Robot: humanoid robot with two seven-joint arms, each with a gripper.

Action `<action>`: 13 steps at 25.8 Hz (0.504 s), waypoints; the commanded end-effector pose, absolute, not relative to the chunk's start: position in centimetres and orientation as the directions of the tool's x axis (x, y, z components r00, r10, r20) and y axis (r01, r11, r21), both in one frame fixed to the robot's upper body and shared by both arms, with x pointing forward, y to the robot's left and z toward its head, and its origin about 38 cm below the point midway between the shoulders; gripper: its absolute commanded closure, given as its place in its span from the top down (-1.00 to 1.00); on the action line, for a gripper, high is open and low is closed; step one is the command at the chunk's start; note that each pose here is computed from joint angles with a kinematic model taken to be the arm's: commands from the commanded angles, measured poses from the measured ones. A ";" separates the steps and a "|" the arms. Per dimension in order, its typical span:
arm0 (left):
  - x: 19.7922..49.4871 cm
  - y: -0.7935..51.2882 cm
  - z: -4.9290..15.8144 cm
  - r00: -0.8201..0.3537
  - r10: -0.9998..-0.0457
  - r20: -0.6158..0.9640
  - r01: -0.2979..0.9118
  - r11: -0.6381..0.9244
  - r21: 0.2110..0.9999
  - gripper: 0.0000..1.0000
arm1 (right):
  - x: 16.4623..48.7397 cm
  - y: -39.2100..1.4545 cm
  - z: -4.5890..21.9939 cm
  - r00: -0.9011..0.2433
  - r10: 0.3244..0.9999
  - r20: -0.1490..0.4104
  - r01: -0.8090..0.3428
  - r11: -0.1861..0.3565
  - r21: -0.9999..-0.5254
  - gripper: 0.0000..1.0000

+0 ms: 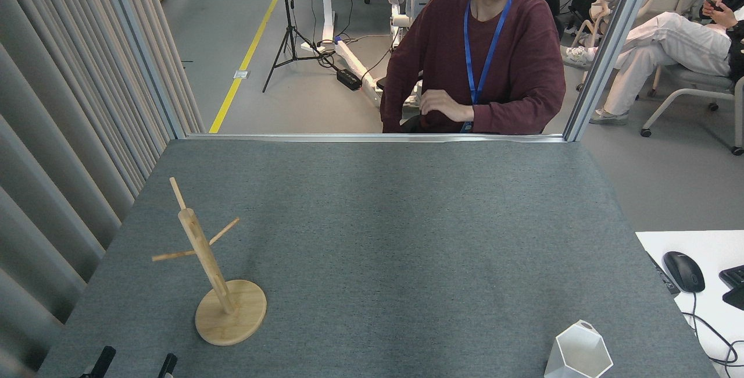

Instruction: Hang cup on storage rack

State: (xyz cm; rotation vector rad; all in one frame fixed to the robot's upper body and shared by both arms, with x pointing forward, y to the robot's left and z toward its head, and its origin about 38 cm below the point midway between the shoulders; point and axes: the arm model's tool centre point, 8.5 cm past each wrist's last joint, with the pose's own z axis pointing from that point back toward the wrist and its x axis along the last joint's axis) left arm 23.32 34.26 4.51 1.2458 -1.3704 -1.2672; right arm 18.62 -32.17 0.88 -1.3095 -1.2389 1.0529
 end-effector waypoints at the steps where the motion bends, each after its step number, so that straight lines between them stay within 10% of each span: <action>1: 23.3 34.2 4.5 -0.124 -0.992 -0.031 -0.107 -0.018 0.994 0.99 | 18.7 -32.1 0.9 0.091 0.995 0.044 0.118 0.034 -0.992 0.97; 13: 23.3 34.7 4.4 -0.102 -0.994 -0.033 -0.105 -0.022 0.994 0.99 | 20.1 -32.3 -1.1 0.094 0.994 0.050 0.035 0.047 -0.998 0.97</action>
